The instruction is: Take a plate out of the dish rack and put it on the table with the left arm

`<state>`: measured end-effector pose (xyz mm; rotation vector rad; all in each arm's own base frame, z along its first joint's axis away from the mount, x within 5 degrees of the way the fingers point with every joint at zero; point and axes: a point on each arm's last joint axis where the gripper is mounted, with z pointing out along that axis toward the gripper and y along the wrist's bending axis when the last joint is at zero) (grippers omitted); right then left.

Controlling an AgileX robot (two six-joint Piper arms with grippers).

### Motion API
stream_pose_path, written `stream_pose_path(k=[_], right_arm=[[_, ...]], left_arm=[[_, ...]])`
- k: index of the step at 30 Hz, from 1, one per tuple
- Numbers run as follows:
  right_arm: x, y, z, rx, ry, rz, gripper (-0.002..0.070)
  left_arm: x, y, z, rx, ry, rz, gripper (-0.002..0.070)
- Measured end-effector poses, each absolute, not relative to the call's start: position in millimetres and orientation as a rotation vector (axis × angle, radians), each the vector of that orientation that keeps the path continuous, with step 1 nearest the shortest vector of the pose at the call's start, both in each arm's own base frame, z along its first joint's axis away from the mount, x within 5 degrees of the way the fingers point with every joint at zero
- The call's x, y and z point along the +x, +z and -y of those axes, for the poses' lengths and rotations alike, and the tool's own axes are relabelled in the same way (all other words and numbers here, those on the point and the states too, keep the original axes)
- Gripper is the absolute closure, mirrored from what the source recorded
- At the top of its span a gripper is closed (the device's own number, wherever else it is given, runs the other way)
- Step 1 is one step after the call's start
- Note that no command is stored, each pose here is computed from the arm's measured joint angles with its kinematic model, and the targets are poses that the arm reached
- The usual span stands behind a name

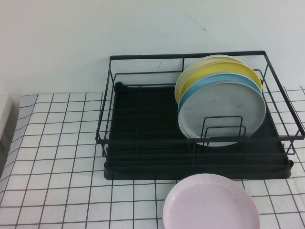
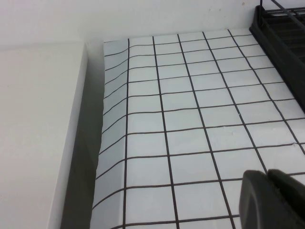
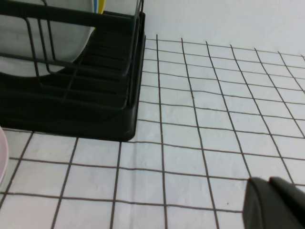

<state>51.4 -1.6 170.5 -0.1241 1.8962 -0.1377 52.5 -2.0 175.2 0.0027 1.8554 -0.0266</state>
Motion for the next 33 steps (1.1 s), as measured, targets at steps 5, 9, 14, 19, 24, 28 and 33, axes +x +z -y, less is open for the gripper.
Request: stream_pose_path(k=[5,9,14,19,24,28,33], right_arm=[[51.4,170.5,1.6,-0.124,-0.138,-1.896,0.0679],[51.4,170.5,1.6,-0.124,-0.138,-1.896,0.0679],[51.4,170.5,1.6,-0.124,-0.138,-1.896,0.0679],[51.4,170.5,1.6,-0.124,-0.138,-1.896,0.0679],[51.4,170.5,1.6,-0.138,-0.148,-1.896,0.0679],[51.4,170.5,1.6,-0.140,-0.149,-1.895,0.0679],[51.4,170.5,1.6,-0.142,-0.151,-1.895,0.0679]], left_arm=[[52.5,175.2,2.0,0.003,-0.027,-1.855,0.0678],[52.5,175.2,2.0,0.003,-0.027,-1.855,0.0678],[52.5,175.2,2.0,0.003,-0.027,-1.855,0.0678],[52.5,175.2,2.0,0.003,-0.027,-1.855,0.0678],[52.5,175.2,2.0,0.003,-0.027,-1.855,0.0678],[52.5,175.2,2.0,0.005,-0.025,-1.855,0.0678],[52.5,175.2,2.0,0.005,-0.025,-1.855,0.0678]])
